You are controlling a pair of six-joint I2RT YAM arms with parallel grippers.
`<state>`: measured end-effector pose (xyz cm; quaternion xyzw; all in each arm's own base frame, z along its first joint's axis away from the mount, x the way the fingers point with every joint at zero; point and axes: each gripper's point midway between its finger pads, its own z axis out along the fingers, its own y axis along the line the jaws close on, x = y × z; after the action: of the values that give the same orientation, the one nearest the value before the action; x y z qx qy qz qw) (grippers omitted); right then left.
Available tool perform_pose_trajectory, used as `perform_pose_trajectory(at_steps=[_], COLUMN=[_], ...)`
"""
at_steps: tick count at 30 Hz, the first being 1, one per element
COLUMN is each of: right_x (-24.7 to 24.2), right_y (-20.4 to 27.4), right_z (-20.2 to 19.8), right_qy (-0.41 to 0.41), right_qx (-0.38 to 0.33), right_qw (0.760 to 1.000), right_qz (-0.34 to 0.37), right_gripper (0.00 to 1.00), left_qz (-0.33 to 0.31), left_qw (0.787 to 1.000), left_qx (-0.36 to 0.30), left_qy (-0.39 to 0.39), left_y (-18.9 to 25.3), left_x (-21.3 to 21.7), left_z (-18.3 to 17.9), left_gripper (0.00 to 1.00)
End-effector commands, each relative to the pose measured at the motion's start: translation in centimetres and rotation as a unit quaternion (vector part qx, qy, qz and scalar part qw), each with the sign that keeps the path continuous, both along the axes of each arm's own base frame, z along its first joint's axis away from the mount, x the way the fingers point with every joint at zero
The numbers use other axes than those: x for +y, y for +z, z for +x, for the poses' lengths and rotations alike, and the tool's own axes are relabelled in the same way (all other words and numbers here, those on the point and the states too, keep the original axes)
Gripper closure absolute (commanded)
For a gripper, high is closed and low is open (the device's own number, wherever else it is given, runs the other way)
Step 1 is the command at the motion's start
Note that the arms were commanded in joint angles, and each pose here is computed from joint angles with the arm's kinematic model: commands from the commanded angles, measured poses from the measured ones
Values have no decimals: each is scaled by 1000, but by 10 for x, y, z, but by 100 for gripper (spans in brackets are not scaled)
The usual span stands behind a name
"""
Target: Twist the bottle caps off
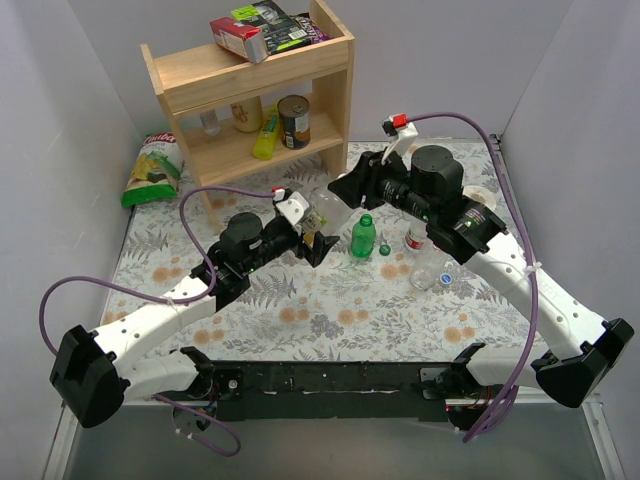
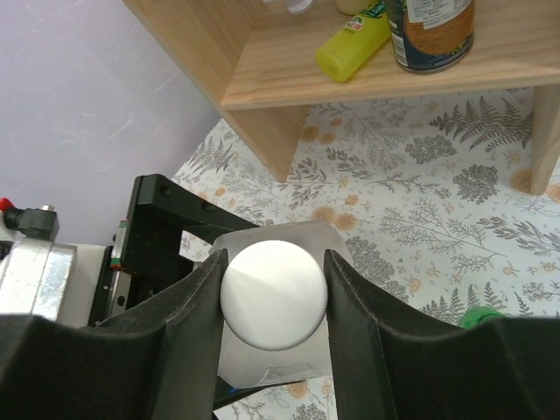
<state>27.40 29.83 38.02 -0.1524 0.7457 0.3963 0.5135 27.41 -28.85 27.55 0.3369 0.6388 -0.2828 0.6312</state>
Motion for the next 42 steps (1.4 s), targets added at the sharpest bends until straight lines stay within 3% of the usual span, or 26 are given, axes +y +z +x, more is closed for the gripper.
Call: perform_pose_trajectory(at_steps=[1, 4, 10, 13, 15, 16, 17, 18, 19, 25, 42], right_x=[9, 14, 16, 10, 0, -6, -11, -14, -19, -22, -12], right_y=[24, 20, 8, 2, 6, 10, 16, 22, 31, 46, -3], right_z=[-6, -10, -10, -6, -3, 1, 1, 1, 3, 5, 4], right_qy=[24, 40, 48, 38, 27, 19, 16, 13, 8, 2, 17], right_qx=[-23, -14, -1, 3, -3, -9, -18, -28, -39, -57, 10], right_qw=[998, 998, 999, 999, 1000, 1000, 999, 999, 999, 998, 1000], right_qz=[44, 43, 26, 15, 16, 18, 21, 22, 26, 32, 23], right_gripper=[99, 99, 99, 97, 75, 55, 46, 28, 22, 20, 27], left_qz=[8, 12, 10, -1, -10, -20, -25, -30, -38, -54, -75], left_qw=[1000, 999, 998, 997, 996, 994, 993, 992, 990, 986, 986], left_qx=[0, 6, 22, 42, 57, 74, 80, 85, 97, 120, 125], left_qy=[-22, -33, -56, -64, -69, -76, -82, -87, -95, -102, -79], left_y=[-7, -11, -14, -15, -16, -17, -16, -15, -15, -10, 2], left_x=[-7, -10, -17, -20, -24, -27, -29, -31, -34, -38, -32], left_z=[-4, -7, -14, -18, -19, -22, -24, -25, -28, -31, -29], left_gripper=[2, 9, 51, 62, 64, 66, 67, 68, 68, 70, 71])
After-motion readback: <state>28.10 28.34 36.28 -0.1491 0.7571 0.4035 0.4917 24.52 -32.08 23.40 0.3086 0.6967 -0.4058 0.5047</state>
